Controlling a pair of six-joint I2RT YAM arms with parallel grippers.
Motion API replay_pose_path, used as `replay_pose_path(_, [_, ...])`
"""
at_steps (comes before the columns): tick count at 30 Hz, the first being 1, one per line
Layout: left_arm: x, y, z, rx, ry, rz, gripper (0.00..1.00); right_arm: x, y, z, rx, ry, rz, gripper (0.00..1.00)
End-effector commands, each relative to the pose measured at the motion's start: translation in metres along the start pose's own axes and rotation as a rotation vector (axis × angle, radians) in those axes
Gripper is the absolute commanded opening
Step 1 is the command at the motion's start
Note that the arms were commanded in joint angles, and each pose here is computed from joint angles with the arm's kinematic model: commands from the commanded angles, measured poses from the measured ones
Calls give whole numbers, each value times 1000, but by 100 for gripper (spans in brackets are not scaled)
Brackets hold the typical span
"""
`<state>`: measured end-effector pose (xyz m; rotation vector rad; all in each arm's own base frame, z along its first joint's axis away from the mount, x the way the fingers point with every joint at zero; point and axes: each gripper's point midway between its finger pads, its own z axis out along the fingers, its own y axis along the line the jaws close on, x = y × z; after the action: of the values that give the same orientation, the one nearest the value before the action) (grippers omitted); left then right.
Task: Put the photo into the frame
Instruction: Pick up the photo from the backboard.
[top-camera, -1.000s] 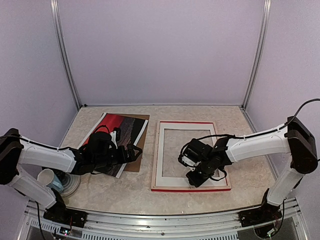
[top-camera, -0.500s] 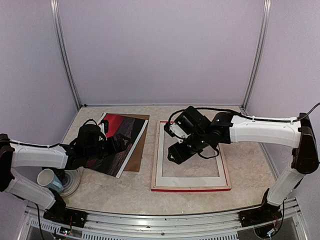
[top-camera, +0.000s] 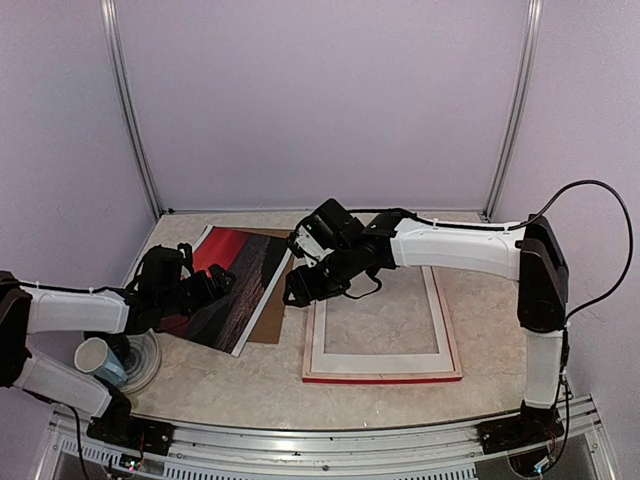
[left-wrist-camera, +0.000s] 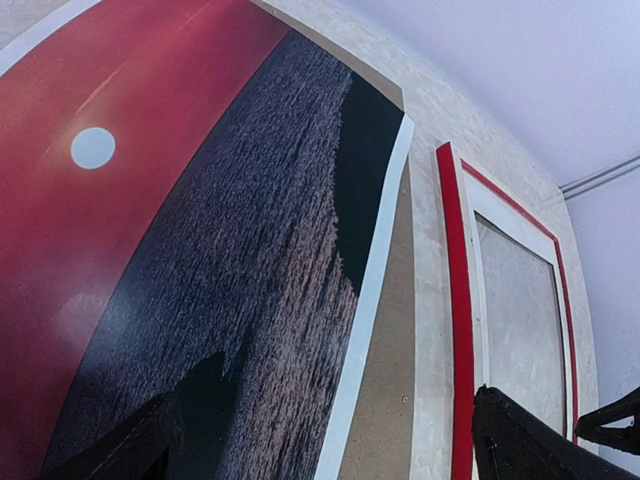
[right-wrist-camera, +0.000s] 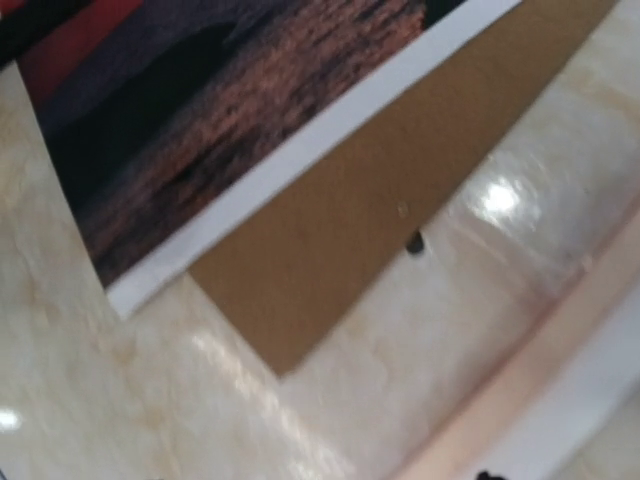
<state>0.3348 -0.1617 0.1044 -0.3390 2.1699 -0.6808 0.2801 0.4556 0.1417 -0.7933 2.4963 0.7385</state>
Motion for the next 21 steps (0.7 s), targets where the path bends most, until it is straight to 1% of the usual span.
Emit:
replay_pose_path(1, [14,16,4,-24,36,-22,99,-24,2,13,-102,-24,98,65])
replay_pose_path(7, [30,25,11,-14,79,-45,99,-33,-8,33,-117,-25,151,66])
replay_pose_path(14, [46,29,23,-2,128,-60,99,-46,-25,40,-97,-49,188,66])
replay_pose_path(18, [55,26,30,21,160,-68,99,-46,-38,52,-88,-41,231,66])
replay_pose_path(21, [65,21,33,34,183,-65,99,-46,-38,59,-116,-36,261,66])
